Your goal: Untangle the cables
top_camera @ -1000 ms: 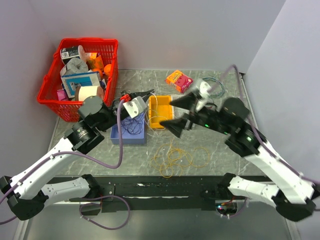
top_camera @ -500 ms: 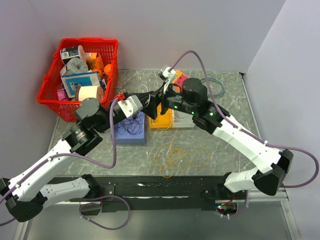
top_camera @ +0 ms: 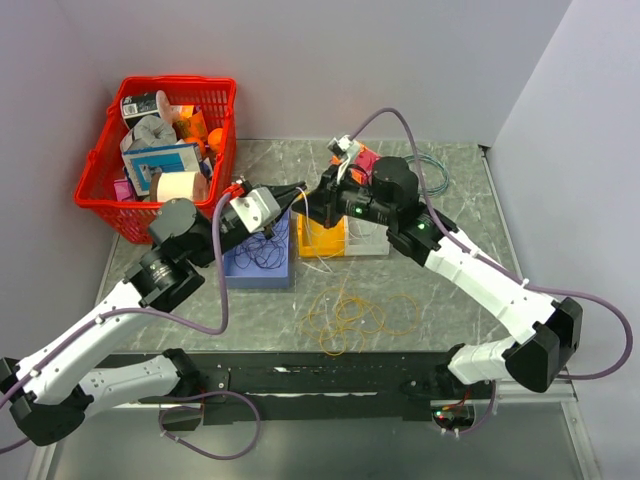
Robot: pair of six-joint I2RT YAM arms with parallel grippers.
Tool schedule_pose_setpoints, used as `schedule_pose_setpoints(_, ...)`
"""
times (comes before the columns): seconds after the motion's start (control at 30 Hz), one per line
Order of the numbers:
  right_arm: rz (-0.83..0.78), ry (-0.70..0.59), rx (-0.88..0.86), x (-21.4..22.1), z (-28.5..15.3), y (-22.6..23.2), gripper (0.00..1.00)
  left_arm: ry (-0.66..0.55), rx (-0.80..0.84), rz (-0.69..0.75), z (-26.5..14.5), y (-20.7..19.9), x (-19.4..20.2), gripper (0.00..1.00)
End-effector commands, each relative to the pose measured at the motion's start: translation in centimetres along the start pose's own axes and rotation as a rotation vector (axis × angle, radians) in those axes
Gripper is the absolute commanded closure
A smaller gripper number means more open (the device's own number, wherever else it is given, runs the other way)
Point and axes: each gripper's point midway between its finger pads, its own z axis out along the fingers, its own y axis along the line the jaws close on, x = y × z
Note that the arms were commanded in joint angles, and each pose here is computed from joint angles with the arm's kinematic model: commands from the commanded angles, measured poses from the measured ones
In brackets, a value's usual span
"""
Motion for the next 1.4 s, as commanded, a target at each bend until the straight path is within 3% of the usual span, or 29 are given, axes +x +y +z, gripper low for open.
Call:
schedule_pose_setpoints(0.0, -0.038, -0.074, 0.026, -2.5, -2.5, -0.1, 1.0, 0.004, -0.061, -0.026, -0.4, 0.9, 0.4, 0.99)
schedule_pose_setpoints(0.1, 0.006, -0.044, 0.115, -2.3, -3.9, -3.3, 1.0, 0.064, -0.062, -0.001, -0.8, 0.5, 3.0, 0.92)
schedule_pose_setpoints(0.23, 0.035, -0.033, 0.241, -2.3, -5.3, -7.6, 1.0, 0.155, 0.011, 0.075, -1.5, -1.2, 6.8, 0.41)
schedule_pose_setpoints(0.33, 0.052, -0.041, 0.325, -3.0, -6.4, -10.5, 1.0, 0.192, 0.07, 0.152, -2.1, -2.1, 8.4, 0.23)
schedule_pose_setpoints(0.43, 0.09, -0.074, 0.412, -4.2, -8.0, -13.4, 1.0, 0.248, 0.062, 0.206, -3.0, -2.0, 10.1, 0.12)
schedule_pose_setpoints(0.67, 0.11, -0.131, 0.579, -6.3, -10.4, -18.3, 1.0, 0.285, 0.028, 0.241, -4.1, -1.5, 11.1, 0.08)
schedule_pose_setpoints(0.93, 0.149, -0.092, 0.622, -3.5, -8.2, -23.2, 1.0, 0.288, 0.012, 0.256, -4.8, -1.3, 11.5, 0.06)
schedule_pose_setpoints(1.2, 0.246, -0.055, 0.691, 0.2, -6.6, -27.3, 1.0, 0.302, -0.019, 0.177, -6.0, -1.1, 12.5, 0.04)
schedule_pose_setpoints(1.37, 0.223, -0.099, 0.737, -0.6, -7.9, -27.1, 1.0, 0.306, -0.05, 0.179, -6.4, -0.1, 12.6, 0.04)
